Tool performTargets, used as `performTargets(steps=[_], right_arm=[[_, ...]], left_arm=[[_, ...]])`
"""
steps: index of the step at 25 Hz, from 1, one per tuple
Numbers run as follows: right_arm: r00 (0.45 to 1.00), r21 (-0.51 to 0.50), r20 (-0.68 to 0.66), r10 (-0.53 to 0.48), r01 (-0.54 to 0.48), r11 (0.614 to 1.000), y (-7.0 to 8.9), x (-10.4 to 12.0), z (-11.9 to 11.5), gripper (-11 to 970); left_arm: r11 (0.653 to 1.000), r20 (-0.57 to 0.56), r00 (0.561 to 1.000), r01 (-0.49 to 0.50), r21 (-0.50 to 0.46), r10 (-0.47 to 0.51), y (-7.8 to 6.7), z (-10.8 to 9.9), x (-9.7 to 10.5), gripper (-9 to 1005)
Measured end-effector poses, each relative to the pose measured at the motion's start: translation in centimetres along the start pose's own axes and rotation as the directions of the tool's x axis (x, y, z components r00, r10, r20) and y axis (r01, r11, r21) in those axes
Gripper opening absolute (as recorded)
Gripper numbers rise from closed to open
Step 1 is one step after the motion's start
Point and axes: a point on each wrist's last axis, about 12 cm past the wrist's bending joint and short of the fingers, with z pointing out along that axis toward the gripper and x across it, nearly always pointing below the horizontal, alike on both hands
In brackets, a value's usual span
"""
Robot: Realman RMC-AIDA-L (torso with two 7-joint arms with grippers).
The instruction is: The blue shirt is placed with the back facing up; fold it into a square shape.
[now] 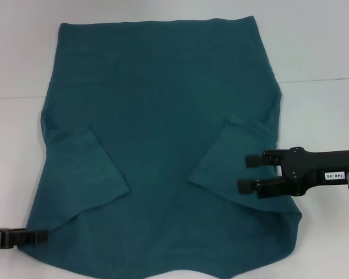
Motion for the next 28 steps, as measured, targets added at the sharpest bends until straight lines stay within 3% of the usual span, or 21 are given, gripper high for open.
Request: performTargets(steps=[15,28], right_arm=[[1.0,0.013,0.02,0.005,-0.005,1.0,-0.1,0.0,-0.3,925],[0.999,0.028,0.038,0.006,-0.007,1.0,-0.2,0.1,-0.6,925]], left_arm=[[0.991,-0.051,0.998,-0.038,0.125,0.045,-1.9,0.1,-1.2,705],[0.997,-0.077,0.997,0.008,0.078,-0.002,-0.8,-0.6,-0.1,704]])
